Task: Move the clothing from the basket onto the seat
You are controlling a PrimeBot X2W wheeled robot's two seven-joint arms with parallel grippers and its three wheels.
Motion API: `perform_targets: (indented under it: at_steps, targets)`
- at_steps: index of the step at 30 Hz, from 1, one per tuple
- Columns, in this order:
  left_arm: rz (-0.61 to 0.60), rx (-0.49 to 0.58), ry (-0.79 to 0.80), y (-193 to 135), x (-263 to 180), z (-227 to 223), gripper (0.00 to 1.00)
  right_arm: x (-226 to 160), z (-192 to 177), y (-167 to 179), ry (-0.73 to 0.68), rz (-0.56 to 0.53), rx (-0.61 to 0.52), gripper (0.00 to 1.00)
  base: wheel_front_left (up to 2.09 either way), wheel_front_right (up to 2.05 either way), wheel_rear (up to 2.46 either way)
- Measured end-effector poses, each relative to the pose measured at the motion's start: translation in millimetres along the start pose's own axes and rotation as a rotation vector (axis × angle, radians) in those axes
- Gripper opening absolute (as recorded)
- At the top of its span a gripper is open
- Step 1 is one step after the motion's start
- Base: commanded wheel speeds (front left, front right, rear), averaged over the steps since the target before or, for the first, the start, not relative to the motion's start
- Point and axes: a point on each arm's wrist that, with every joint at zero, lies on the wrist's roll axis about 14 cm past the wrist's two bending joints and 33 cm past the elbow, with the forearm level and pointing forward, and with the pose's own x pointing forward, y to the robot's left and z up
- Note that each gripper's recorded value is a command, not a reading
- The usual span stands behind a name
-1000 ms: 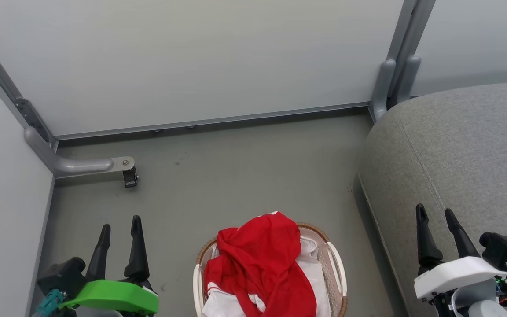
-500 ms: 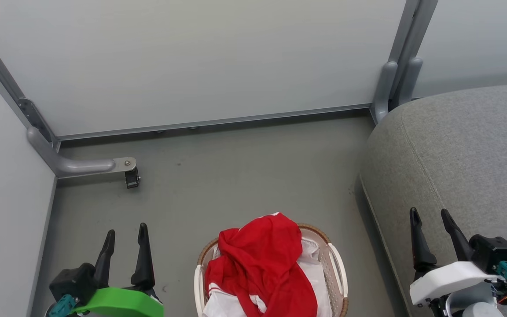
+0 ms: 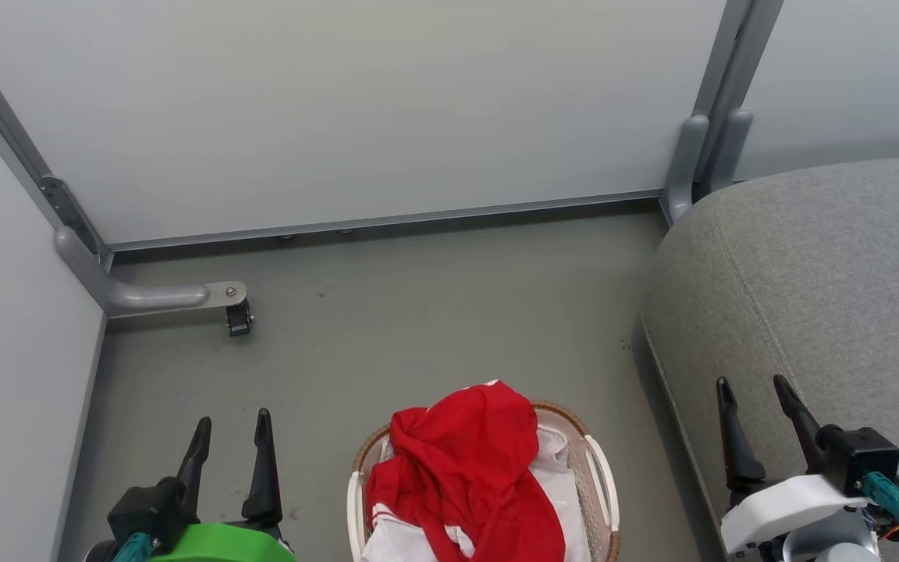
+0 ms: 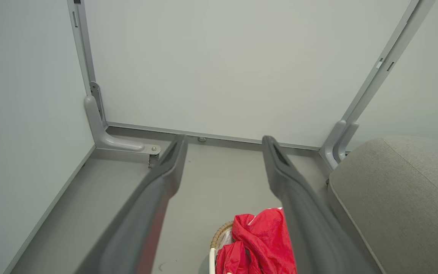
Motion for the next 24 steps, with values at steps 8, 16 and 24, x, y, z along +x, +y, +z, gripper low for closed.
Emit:
perform_targets:
  at_steps: [8, 16, 24]
  targets:
    - [-0.005, 0.020, 0.003, -0.7, -1.5, -2.0, 1.00, -0.2, 1.3, 4.2, -0.007, 0.017, -0.028, 1.00, 0.00, 0.00, 0.00]
    - [-0.002, 0.019, 0.010, 0.2, -2.3, -4.2, 1.00, -0.4, 1.2, 4.2, -0.006, 0.017, -0.025, 1.00, 0.00, 0.00, 0.00]
    - [-0.001, 0.015, 0.009, 0.6, -2.3, -4.1, 1.00, -0.1, 2.1, 4.6, -0.009, 0.018, -0.025, 1.00, 0.00, 0.00, 0.00]
